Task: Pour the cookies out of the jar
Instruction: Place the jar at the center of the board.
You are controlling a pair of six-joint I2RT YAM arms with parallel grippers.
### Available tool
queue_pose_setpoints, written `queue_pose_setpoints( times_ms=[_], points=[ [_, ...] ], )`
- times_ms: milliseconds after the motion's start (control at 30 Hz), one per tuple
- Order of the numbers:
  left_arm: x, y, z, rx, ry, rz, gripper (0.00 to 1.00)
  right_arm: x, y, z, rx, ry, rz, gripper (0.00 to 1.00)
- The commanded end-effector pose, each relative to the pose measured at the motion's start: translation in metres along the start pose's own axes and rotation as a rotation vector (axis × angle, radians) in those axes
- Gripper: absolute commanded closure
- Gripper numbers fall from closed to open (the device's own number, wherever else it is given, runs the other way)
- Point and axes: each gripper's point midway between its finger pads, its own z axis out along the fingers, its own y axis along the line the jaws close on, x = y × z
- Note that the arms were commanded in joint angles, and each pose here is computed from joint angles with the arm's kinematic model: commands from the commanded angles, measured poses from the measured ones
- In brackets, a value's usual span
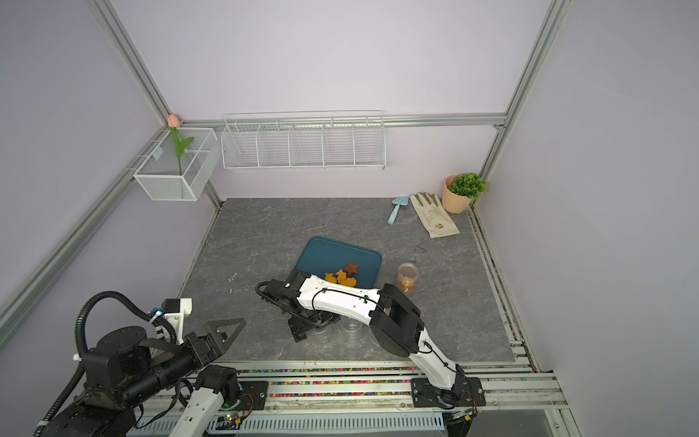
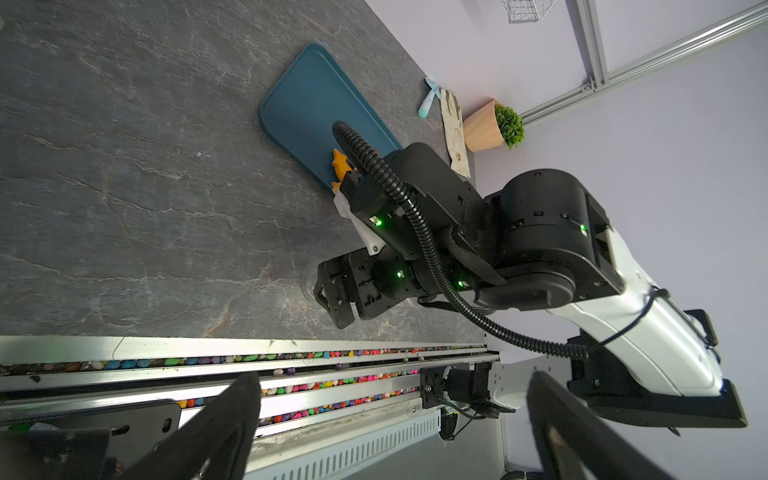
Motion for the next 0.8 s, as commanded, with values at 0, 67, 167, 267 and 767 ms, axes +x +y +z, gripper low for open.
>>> queue_pose_setpoints(
  times_ms=[0, 67, 167, 267, 767],
  points=[
    [0.009, 0.005, -0.005, -0.011, 0.015, -0.01, 0.01, 0.003, -0.004, -0.019, 0.0, -0.023, 0.006, 0.02],
    [0.009, 0.005, -0.004, -0.008, 0.013, -0.014, 0.01, 0.002, -0.004, -0.02, 0.005, -0.026, 0.006, 0.01],
    [0.009, 0.005, -0.001, -0.001, 0.018, -0.024, 0.01, 0.003, -0.005, -0.021, 0.004, -0.027, 0.006, 0.12],
    [0.009, 0.005, 0.001, 0.004, 0.02, -0.032, 0.01, 0.002, -0.005, -0.022, 0.004, -0.033, 0.006, 0.12],
    [0.006, 0.003, -0.001, 0.009, 0.008, -0.033, 0.01, -0.012, -0.012, -0.058, 0.024, -0.118, 0.0, 0.12]
  ],
)
